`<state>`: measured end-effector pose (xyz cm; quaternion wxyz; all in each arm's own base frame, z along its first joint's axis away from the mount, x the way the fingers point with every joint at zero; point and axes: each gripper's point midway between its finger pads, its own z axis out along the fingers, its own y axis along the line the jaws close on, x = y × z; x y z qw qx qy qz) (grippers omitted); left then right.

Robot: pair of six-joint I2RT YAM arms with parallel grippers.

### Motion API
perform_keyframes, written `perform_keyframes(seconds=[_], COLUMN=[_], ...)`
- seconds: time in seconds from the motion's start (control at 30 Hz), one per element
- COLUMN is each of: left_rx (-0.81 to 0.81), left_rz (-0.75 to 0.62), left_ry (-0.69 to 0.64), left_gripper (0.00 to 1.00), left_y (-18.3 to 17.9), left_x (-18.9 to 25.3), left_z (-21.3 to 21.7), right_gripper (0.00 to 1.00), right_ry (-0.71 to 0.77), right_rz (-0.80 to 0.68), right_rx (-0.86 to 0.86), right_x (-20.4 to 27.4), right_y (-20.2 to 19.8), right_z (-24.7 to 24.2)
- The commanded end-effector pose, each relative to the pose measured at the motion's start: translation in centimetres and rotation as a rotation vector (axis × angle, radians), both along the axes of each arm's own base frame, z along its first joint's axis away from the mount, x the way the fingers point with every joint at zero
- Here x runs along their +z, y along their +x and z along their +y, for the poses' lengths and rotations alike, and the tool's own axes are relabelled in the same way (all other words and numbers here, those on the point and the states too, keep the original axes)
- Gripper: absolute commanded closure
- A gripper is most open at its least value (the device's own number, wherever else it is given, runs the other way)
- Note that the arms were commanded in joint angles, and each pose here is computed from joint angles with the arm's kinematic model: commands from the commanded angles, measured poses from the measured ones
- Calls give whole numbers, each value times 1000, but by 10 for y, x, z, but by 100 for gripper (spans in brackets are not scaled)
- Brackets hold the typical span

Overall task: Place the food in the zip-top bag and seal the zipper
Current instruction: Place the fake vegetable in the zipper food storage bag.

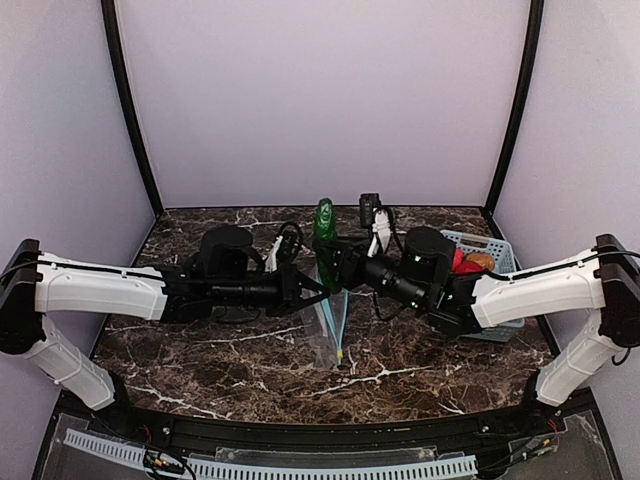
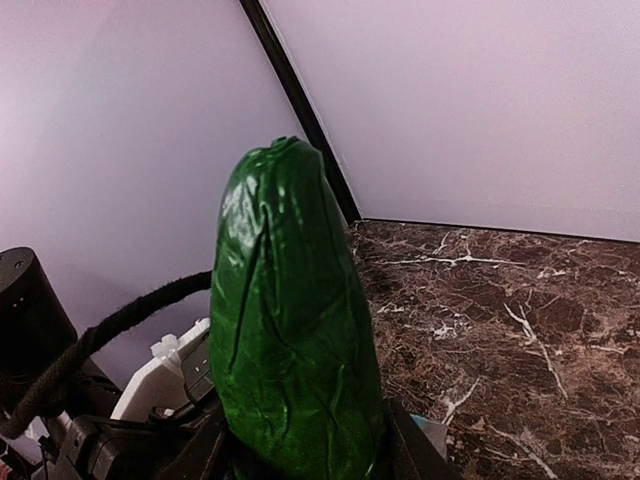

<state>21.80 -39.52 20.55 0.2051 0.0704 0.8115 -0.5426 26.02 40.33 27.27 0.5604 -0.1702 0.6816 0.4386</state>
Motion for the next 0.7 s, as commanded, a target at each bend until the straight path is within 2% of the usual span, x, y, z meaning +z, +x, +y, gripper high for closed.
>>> perform_keyframes(seconds=[0.0,0.13,0.33,0.53,0.67], left_rx=[11,27,33,41,46], left_rz=[-29,-25,-22,-24,-28], left_ry=[-27,-22,-29,-25,-29], left_gripper=[99,99,99,99,99], left_y=[-3,-1,1,2,3], left_x=[9,2,-1,-4,-5], left_z=[5,6,5,6,8], right_gripper=[88,87,85,76,74], right_ry=[-34,-52,-82,-132,-129], right_rz=[95,242,385,438,512], right_rx=[-9,-11,-42,-63,-72], right_x=[-15,-39,-65,-73,-80], right_y=[-2,-7,-22,-38,-46], right_z=[-2,-6,-15,-18,-23])
